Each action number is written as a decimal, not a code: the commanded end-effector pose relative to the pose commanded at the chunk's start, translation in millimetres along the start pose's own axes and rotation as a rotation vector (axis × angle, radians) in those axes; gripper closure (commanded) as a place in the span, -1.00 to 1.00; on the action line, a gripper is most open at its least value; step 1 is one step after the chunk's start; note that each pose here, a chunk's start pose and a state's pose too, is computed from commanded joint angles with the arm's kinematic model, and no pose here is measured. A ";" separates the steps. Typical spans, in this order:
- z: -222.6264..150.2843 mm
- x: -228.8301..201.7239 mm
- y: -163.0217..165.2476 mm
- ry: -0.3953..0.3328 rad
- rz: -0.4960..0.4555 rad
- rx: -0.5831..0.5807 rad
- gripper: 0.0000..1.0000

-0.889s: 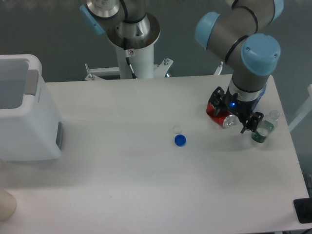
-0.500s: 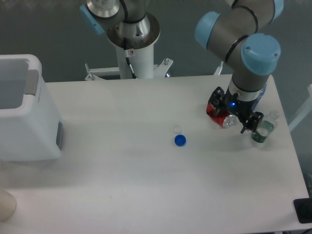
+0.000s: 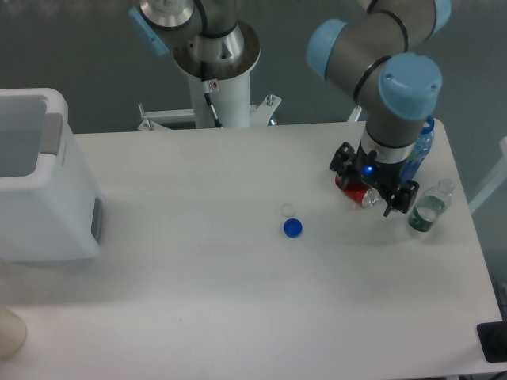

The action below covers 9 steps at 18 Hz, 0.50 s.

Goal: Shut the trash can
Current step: 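Raise the gripper up and away from the red soda can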

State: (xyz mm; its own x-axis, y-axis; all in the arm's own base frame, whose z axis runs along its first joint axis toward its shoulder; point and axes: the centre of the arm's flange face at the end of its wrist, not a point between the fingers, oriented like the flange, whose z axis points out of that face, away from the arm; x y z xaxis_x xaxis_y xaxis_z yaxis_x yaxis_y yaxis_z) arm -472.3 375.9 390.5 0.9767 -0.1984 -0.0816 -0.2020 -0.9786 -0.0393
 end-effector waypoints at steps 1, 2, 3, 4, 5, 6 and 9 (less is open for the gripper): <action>-10.4 7.9 -0.1 -0.009 -0.038 0.012 -1.00; -24.0 16.1 -7.7 -0.020 -0.086 0.049 -0.98; -43.5 29.2 -18.6 -0.033 -0.140 0.101 -0.89; -64.1 41.4 -25.0 -0.051 -0.197 0.137 -0.77; -83.9 54.4 -29.7 -0.066 -0.253 0.164 -0.46; -97.0 69.8 -41.2 -0.057 -0.300 0.195 -0.18; -138.6 106.5 -53.4 -0.048 -0.395 0.286 0.39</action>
State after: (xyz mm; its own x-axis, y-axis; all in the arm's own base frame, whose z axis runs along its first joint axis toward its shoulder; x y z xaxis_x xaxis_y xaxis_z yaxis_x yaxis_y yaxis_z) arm -347.5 399.4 522.0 0.9796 0.1946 -0.0506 0.1653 -0.9228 -0.3480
